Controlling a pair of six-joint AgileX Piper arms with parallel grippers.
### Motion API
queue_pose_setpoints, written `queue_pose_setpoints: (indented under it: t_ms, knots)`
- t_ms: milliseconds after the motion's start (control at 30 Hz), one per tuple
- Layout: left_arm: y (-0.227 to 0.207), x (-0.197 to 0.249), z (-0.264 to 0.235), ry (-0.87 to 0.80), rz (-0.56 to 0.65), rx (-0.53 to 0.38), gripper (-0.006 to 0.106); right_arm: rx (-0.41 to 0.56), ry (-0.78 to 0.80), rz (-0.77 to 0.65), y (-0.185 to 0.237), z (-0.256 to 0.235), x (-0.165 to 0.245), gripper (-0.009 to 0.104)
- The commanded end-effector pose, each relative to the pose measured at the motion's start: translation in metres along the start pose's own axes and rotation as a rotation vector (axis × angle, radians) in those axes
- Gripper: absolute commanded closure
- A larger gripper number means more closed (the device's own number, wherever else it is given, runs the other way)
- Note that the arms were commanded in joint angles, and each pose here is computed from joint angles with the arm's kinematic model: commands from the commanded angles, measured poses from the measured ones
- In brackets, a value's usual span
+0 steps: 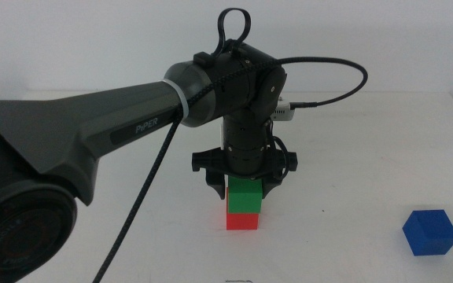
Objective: Stack red cubes first, then green, then blue cubes in a specific spot.
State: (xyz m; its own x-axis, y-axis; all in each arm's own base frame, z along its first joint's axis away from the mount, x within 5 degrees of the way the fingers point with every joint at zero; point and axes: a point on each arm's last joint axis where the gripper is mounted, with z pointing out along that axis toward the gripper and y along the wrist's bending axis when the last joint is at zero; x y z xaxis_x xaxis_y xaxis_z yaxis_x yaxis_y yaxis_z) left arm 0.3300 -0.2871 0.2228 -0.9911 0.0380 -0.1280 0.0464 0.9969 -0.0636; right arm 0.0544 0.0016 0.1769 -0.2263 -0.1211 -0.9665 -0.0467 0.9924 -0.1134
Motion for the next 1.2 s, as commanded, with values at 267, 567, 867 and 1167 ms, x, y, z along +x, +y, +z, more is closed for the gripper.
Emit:
queue_pose_setpoints:
  t_ms: [267,567,867,1167]
  knots:
    - [0.002,-0.003,-0.041,-0.112,0.060,0.045,0.007,0.027,-0.117,-0.015,-0.002,-0.004,-0.014,0.029]
    - [0.026,0.009,-0.135,-0.343,0.429,0.126,0.007,0.027,-0.117,-0.015,-0.002,-0.004,-0.014,0.029]
    - [0.093,0.076,-0.223,-0.486,0.595,0.290,0.007,0.027,-0.117,-0.015,-0.002,-0.004,-0.014,0.029]
    - [0.167,0.192,-0.259,-0.889,0.509,0.460,0.007,0.027,-0.117,-0.015,-0.002,-0.004,-0.014,0.029]
